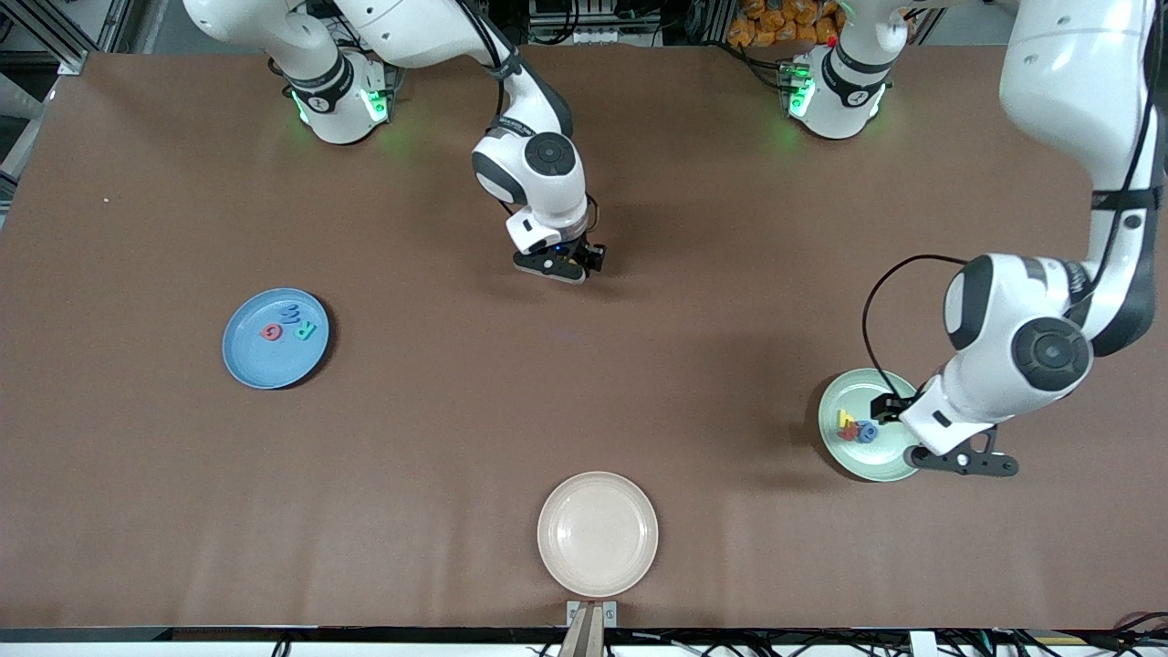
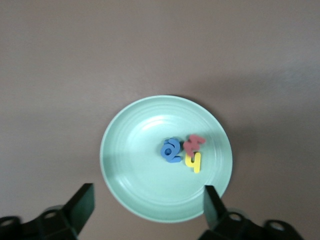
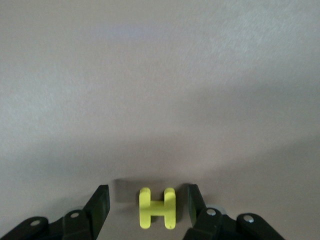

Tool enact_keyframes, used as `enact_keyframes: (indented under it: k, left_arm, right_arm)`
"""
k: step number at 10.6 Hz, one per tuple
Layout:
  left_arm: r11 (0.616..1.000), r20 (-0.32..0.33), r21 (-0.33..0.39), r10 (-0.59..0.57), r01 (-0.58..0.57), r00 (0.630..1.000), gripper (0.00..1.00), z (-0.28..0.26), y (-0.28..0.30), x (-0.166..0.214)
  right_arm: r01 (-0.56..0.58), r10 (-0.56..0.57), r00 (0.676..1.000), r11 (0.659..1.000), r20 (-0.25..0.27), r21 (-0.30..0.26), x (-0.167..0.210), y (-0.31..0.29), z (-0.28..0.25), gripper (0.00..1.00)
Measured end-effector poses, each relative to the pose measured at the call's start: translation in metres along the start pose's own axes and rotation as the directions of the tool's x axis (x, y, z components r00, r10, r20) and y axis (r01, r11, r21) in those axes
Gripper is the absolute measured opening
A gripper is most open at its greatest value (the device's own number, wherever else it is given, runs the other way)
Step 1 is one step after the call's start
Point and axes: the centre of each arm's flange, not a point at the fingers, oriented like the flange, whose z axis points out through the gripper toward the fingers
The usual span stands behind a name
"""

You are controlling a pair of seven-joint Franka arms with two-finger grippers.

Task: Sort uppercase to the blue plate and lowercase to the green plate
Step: 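Open the left gripper over the green plate while the right gripper grasps the H, then carry the yellow H to the blue plate while the left gripper withdraws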

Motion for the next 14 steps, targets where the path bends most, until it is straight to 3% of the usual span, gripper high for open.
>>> enact_keyframes:
  k: [2, 4, 9, 12, 13, 14]
  left_arm:
    - [1.0, -0.016, 0.015, -0.003, 0.003, 1.0, 1.0, -0.063, -0.001, -0.012]
    - [0.999, -0.031, -0.028, -0.038, 0.037, 0.999, 1.0, -0.12, -0.004, -0.029]
    - [0.992, -0.078, -0.033, -0.12, 0.118, 0.99, 1.0, -0.211, -0.046, -0.07]
    - [0.992, -0.068, -0.037, -0.122, 0.119, 0.99, 1.0, -0.24, -0.044, -0.09]
    - [0.992, -0.048, -0.047, -0.121, 0.119, 0.991, 1.0, -0.245, -0.042, -0.096]
    - [0.99, -0.034, -0.073, -0.124, 0.121, 0.992, 1.0, -0.249, -0.039, -0.101]
  right_arm:
    - [0.021, -0.021, 1.0, 1.0, 0.0, -0.002, -0.002, 0.0, 0.001, 0.7]
    - [0.031, -0.031, 1.0, 1.0, 0.001, -0.004, -0.003, 0.0, 0.002, 0.65]
    - [0.045, -0.045, 0.999, 0.999, 0.009, -0.012, -0.009, 0.0, 0.006, 0.59]
    - [0.049, -0.048, 0.999, 0.999, 0.009, -0.019, -0.009, 0.0, 0.004, 0.44]
    - [0.049, -0.049, 0.999, 0.999, 0.01, -0.022, -0.008, 0.0, 0.003, 0.34]
    - [0.049, -0.049, 0.999, 0.999, 0.009, -0.022, -0.008, 0.0, 0.002, 0.33]
